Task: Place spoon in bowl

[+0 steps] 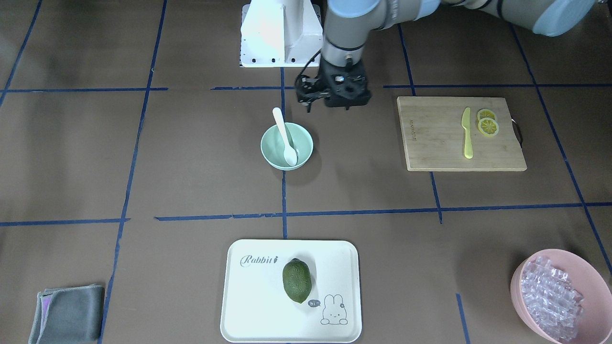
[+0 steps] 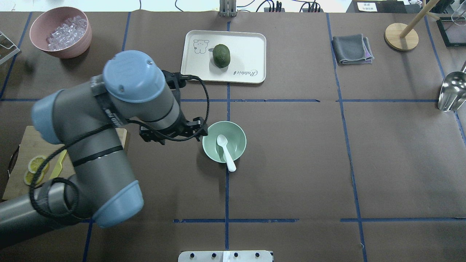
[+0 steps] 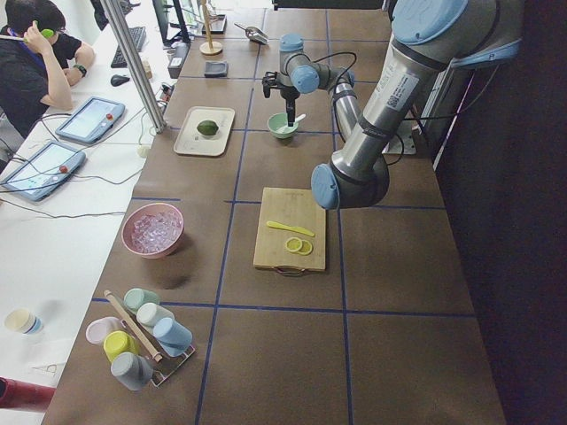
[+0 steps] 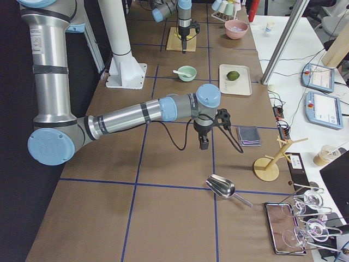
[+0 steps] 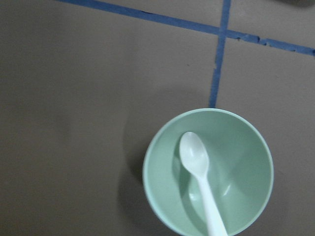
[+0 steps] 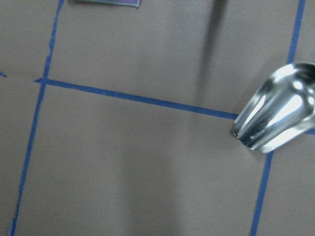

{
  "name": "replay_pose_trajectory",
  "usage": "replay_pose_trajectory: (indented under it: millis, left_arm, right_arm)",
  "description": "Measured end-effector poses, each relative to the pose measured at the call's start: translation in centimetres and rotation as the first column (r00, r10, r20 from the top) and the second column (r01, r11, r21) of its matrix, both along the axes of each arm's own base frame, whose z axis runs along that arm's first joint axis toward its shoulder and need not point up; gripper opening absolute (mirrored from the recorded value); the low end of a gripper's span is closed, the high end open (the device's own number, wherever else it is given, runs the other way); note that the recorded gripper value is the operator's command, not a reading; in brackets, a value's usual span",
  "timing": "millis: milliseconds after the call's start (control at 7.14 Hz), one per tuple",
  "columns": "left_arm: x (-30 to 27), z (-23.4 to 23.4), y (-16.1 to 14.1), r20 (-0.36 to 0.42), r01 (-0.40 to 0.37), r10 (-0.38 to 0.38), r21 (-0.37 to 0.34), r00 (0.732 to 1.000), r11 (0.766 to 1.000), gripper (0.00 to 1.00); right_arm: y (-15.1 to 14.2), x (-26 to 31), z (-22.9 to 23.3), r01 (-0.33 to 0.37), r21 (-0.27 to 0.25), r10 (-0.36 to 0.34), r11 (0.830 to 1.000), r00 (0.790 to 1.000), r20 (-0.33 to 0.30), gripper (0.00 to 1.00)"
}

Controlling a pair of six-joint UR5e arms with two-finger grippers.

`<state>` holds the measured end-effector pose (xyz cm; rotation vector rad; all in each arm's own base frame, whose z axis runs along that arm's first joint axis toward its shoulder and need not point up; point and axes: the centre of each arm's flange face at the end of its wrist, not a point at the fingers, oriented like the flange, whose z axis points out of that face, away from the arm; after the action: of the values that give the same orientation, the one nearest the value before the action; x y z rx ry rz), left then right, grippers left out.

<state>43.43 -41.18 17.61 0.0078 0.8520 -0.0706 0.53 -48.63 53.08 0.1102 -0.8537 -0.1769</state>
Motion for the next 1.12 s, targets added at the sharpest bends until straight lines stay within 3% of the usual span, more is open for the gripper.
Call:
replay_pose_trajectory:
  millis: [280, 561, 1121]
  left_arm:
    - [-8.7, 5.1, -2.4, 0.048, -0.070, 0.066, 0.074, 0.997, 0.995, 1.00]
    - [-16.9, 10.9, -5.6, 0.089, -0.112, 0.103, 0.103, 0.991, 0.988, 1.00]
    - [-34.3, 23.9, -7.9, 0.148, -0.203, 0.180, 0.156, 0.972, 0.967, 1.00]
  right_arm:
    - [2.0, 4.2, 5.4, 0.016, 0.005, -0.016, 1.000, 1.000, -0.006, 1.00]
    - [2.8, 5.9, 8.9, 0.006, -0.036, -0.006, 0.999, 1.000, -0.012, 1.00]
    - [2.9, 6.6, 10.5, -0.034, -0.097, 0.032, 0.995, 0.999, -0.023, 1.00]
